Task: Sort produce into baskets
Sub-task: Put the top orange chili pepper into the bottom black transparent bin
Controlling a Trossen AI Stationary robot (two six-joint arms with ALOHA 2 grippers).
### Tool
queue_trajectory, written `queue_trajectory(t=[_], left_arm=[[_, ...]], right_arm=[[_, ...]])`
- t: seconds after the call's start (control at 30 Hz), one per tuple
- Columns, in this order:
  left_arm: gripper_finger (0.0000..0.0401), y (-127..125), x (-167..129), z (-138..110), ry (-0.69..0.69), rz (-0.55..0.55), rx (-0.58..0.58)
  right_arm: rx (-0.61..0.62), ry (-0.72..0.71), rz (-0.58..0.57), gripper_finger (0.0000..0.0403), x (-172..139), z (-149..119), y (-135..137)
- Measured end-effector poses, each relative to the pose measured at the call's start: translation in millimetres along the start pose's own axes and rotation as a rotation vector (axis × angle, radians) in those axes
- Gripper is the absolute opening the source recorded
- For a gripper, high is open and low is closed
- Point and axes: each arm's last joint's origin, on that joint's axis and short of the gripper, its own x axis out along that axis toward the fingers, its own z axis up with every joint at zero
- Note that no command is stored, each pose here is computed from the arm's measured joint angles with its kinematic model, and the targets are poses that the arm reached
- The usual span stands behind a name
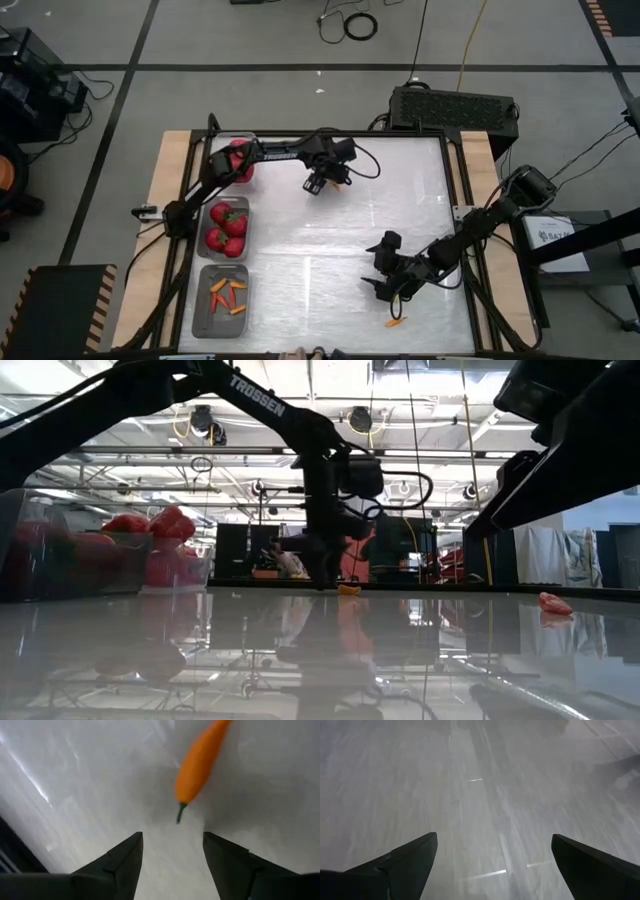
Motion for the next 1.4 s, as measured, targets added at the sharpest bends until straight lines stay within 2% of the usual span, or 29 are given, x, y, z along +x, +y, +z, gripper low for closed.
queue_trajectory(t=[0.2,0.33,0.53,0.77,0.93,1.4], left_arm=[[0.0214,-11,2,13,0.065,0.039,0.217],[0.0214,-17,1,21,0.094,0.067,0.296],[0.0203,-24,-3,38,0.052,0.119,0.32],[0.0141,-21,4,33,0.124,0.153,0.279],[0.0103,-19,4,33,0.122,0.163,0.278],[0.0024,-18,3,33,0.125,0.184,0.273]], right_arm=[[0.003,-0.002,-0.006,0.0384,1,1,-2],[0.001,-0.003,-0.011,0.0384,2,2,-3],[0.001,-0.003,-0.016,0.0384,3,3,-4],[0.018,-0.002,-0.011,0.0384,3,3,-4],[0.02,-0.002,-0.01,0.0384,3,3,-4],[0.037,-0.003,-0.008,0.0384,3,3,-3]])
